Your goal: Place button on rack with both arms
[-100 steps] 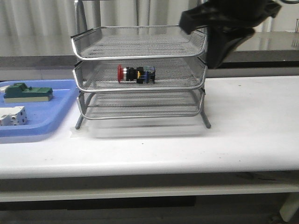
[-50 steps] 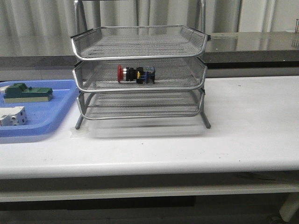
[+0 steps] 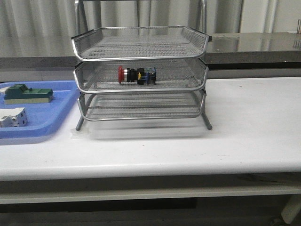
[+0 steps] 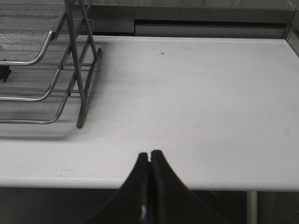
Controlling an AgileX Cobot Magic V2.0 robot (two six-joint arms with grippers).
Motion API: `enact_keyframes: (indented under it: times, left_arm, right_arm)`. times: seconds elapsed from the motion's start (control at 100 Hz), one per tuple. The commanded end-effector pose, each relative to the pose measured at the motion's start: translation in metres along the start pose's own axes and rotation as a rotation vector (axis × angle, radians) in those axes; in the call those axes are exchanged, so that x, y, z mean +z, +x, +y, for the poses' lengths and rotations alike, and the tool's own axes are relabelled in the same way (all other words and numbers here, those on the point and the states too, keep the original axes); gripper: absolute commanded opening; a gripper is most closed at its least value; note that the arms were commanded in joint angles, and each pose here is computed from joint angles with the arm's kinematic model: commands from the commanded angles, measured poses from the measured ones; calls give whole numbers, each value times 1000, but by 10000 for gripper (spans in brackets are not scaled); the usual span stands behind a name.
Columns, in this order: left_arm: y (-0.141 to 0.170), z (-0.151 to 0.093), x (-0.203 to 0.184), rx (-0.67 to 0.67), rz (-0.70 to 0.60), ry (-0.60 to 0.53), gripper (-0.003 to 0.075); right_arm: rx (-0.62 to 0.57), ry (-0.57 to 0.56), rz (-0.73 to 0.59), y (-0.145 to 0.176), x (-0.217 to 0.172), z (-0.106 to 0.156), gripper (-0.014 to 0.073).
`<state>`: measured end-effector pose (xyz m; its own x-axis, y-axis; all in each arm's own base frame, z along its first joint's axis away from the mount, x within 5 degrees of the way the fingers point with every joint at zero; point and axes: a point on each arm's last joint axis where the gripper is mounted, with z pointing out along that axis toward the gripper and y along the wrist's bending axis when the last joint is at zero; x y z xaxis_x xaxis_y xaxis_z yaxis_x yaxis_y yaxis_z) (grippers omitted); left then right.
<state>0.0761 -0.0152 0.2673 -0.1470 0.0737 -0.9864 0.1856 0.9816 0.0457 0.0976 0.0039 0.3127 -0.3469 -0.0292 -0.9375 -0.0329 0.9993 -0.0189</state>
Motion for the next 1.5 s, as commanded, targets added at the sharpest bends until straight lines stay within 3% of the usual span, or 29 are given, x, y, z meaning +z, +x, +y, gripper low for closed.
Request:
enact_keyframes:
  times: [0.0,0.97,1.21,1.49]
  left_arm:
    - [-16,3,-2,-23,-90,-33,4]
    - [-16,3,-2,-23,-90,-33,4]
    - [-16,3,-2,-23,-90,-33,4]
    - [-16,3,-2,-23,-90,-33,4]
  right_arm:
    - [-11,3,-108,-9,-9,-1,-69]
    - [-6,-7,-154,-4,-14,-1,-69]
    - [14,-59,-314,31,-16,3,-69]
    - [57,-93,-369,87,-13,5,-69]
